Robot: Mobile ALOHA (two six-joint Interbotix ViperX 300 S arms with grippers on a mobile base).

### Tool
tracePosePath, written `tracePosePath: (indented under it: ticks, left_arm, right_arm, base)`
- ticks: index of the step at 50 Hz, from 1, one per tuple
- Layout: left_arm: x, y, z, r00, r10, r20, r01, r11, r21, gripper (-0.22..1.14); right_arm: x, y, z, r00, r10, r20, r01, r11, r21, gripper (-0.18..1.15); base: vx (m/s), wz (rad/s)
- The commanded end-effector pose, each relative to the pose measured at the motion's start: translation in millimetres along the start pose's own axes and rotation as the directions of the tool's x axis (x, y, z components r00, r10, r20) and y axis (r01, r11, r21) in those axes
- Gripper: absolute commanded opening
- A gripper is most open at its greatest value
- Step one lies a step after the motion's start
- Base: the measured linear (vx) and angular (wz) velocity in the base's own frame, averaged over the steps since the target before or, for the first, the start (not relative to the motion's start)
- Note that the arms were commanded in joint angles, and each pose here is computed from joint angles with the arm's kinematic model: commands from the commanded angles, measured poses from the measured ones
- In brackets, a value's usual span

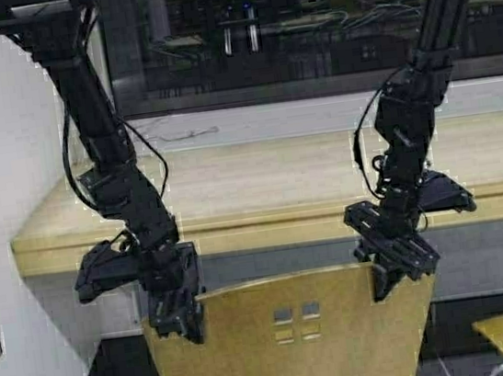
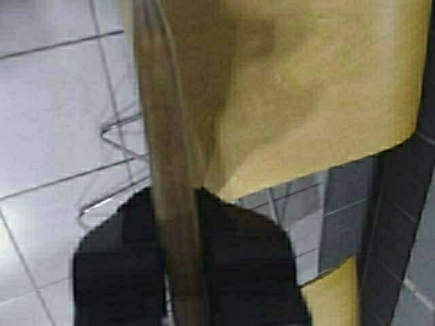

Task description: Push the chairs under the table

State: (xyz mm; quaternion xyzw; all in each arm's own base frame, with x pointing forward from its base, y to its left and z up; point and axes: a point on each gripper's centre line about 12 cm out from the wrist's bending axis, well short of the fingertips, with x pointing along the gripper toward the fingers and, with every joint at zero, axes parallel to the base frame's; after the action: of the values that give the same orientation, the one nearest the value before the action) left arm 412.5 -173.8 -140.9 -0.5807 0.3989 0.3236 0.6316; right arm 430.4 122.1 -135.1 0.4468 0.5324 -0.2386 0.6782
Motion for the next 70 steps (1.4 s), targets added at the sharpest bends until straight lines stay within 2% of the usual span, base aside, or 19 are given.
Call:
tracePosePath:
  ticks: [1, 43, 59, 70]
  left_arm:
    - [-8.4, -28.2, 5.5, 0.998, -0.067, 0.0, 0.067, 0.996, 0.063, 0.18]
    - [-16.8, -18.9, 9.8, 0.999, -0.04, 0.002, 0.039, 0.992, 0.123, 0.17]
    - [-7.8, -26.1, 9.3, 0.998, -0.068, 0.012, 0.066, 0.99, 0.127, 0.17]
    - [-21.3, -27.7, 10.8, 0.997, -0.07, 0.011, 0.068, 0.989, 0.135, 0.17]
  right_arm:
    - [1.3, 3.3, -13.7, 1.0, 0.002, -0.003, -0.003, 0.993, -0.115, 0.07]
    - [-3.7, -1.8, -23.6, 1.0, -0.015, -0.015, 0.012, 0.985, -0.173, 0.06]
    - [3.6, -7.8, -21.8, 1.0, -0.02, -0.002, 0.019, 0.981, -0.193, 0.07]
    - [-3.5, -0.4, -24.6, 1.0, -0.003, -0.002, 0.003, 0.979, -0.204, 0.07]
  base:
    - [0.24, 0.03]
    - [0.22, 0.0]
    - [0.2, 0.01]
    - [0.17, -0.03]
